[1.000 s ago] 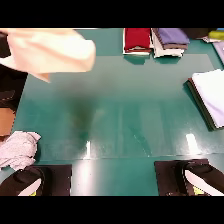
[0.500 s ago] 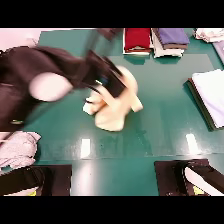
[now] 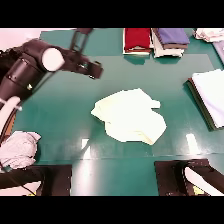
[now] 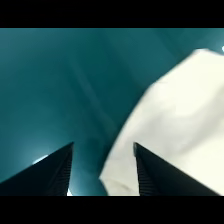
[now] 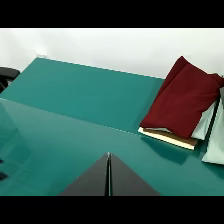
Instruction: Fold the shirts.
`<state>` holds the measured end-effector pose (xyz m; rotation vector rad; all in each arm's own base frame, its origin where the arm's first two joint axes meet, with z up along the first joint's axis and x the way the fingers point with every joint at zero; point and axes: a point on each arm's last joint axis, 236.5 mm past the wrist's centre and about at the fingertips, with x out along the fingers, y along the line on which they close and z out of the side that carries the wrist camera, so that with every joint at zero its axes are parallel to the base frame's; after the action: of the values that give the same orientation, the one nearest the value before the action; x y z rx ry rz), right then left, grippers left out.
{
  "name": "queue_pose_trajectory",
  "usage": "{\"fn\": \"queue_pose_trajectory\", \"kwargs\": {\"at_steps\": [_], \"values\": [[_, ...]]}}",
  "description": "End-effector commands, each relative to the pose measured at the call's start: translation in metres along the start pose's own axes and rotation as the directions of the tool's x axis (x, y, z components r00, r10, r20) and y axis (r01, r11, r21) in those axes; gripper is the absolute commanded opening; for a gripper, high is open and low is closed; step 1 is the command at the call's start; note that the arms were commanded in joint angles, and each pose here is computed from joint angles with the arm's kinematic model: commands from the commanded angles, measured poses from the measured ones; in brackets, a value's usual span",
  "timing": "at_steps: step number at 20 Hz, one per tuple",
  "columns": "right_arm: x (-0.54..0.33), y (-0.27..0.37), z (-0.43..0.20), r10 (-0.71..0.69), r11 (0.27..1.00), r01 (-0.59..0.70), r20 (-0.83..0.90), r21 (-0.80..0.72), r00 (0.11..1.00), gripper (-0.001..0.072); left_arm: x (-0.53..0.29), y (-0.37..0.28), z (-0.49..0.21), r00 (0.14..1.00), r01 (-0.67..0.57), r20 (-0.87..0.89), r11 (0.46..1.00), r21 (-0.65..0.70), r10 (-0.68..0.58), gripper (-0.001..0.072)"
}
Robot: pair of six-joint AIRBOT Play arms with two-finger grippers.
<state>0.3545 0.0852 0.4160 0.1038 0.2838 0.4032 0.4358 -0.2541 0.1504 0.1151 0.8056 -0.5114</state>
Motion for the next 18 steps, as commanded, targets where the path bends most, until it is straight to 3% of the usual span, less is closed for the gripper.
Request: {"fn": "queue_pose_trajectory", "kwargs": {"at_steps": [1,3,6,7,8,18], "values": [[0.001,-0.001,-0.001,0.000,1.000,0.000,-0.004,0.001,1.000,0.0017,0.031,0.059,-0.037,0.992,0.054,-0.095,0.953,-0.298,-0.086,0.0457],[0.001,-0.001,-0.001,0.000,1.000,0.000,-0.004,0.002,1.000,0.0017,0.057,0.047,-0.065,0.967,0.147,-0.146,0.929,-0.339,-0.207,0.0457],[0.001,-0.001,-0.001,0.000,1.000,0.000,-0.005,0.002,1.000,0.0017,0.095,0.027,-0.119,0.911,0.188,-0.284,0.914,-0.359,-0.298,0.0479],[0.001,-0.001,-0.001,0.000,1.000,0.000,-0.005,0.002,1.000,0.0016,0.104,0.020,-0.135,0.888,0.191,-0.332,0.911,-0.364,-0.319,0.0630],[0.001,-0.001,-0.002,0.000,1.000,0.000,-0.007,0.002,1.000,0.0017,0.111,0.012,-0.148,0.865,0.196,-0.371,0.909,-0.368,-0.337,0.0720],[0.001,0.002,-0.013,0.010,1.000,-0.010,-0.054,0.002,0.998,0.0017,0.139,-0.035,-0.166,0.844,0.235,-0.410,0.925,-0.299,-0.347,0.0712]]}}
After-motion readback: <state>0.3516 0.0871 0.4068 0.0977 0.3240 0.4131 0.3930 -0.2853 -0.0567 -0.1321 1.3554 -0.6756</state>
